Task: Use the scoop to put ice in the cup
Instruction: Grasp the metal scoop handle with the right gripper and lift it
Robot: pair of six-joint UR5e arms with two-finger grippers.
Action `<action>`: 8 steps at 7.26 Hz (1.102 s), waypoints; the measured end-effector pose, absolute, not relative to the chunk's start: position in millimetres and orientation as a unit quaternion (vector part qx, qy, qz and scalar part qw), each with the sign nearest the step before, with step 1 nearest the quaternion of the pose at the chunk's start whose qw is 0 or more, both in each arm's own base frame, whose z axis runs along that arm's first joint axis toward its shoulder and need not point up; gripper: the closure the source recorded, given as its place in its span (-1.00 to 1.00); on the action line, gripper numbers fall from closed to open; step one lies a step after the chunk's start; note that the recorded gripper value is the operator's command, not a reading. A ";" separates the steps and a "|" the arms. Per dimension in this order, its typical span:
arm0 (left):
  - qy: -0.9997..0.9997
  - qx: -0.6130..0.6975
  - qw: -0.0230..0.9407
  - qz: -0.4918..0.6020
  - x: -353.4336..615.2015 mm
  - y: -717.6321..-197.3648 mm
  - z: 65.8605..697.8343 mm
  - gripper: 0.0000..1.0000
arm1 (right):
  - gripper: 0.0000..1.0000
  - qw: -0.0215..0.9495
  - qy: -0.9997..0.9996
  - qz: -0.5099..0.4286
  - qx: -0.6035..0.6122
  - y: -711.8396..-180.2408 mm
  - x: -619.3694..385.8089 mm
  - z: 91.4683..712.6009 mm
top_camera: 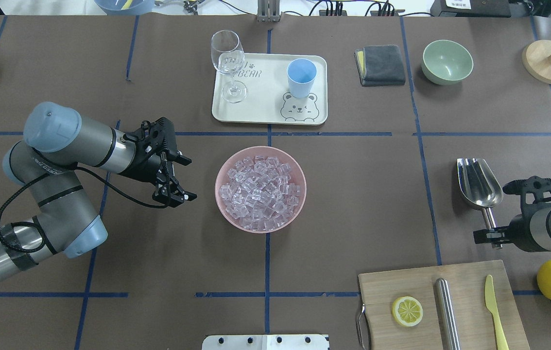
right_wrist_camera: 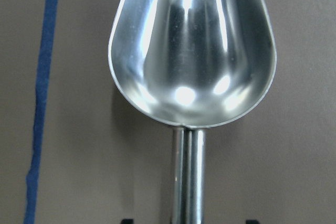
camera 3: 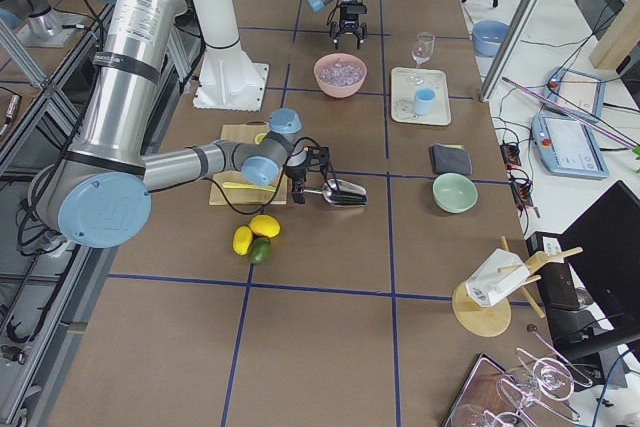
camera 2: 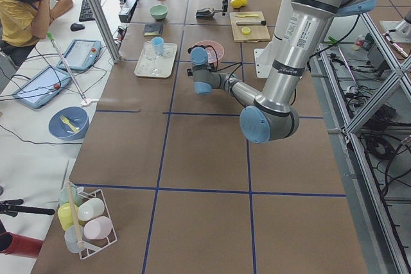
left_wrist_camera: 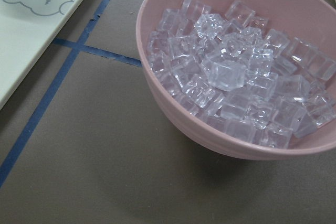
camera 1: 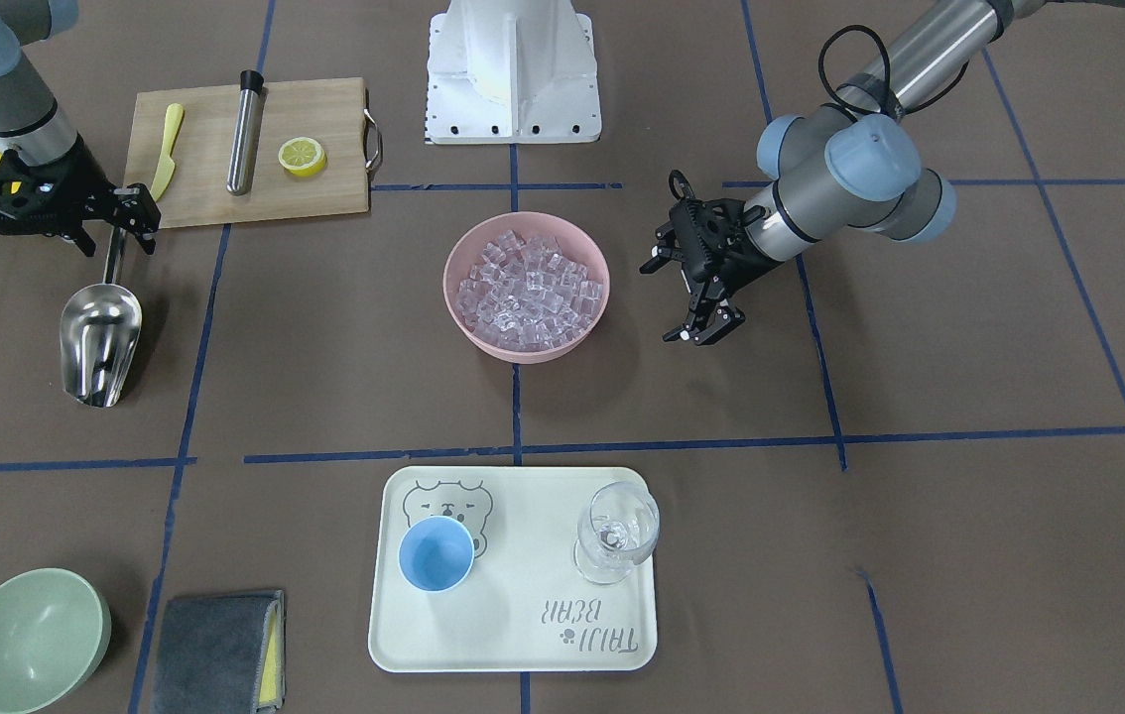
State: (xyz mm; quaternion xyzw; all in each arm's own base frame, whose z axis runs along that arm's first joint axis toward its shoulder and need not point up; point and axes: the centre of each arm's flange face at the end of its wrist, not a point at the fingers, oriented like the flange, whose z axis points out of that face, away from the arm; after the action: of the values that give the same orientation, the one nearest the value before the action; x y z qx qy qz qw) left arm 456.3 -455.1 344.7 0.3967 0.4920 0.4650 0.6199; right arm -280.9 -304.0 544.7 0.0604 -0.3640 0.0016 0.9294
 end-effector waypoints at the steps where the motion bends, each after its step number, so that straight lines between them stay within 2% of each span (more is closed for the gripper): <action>1: 0.492 0.396 0.621 0.465 456.0 -455.3 345.9 -1.00 | 1.00 0.930 -0.364 -0.001 0.060 -302.9 -282.1 545.5; 4: 0.490 0.391 0.625 0.466 457.6 -455.9 353.1 -1.00 | 1.00 0.917 -0.387 -0.039 0.090 -301.8 -272.3 509.8; 8: 0.490 0.386 0.624 0.470 470.7 -453.9 355.9 -1.00 | 1.00 0.855 -0.418 -0.225 0.210 -333.3 -231.9 437.6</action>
State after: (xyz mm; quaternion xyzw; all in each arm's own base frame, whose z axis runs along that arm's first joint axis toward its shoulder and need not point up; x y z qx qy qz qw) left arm 470.7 -453.9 355.9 0.3858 0.4904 0.4703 0.6241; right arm -231.9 -333.3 437.6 0.2102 -0.4179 -0.2249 0.8548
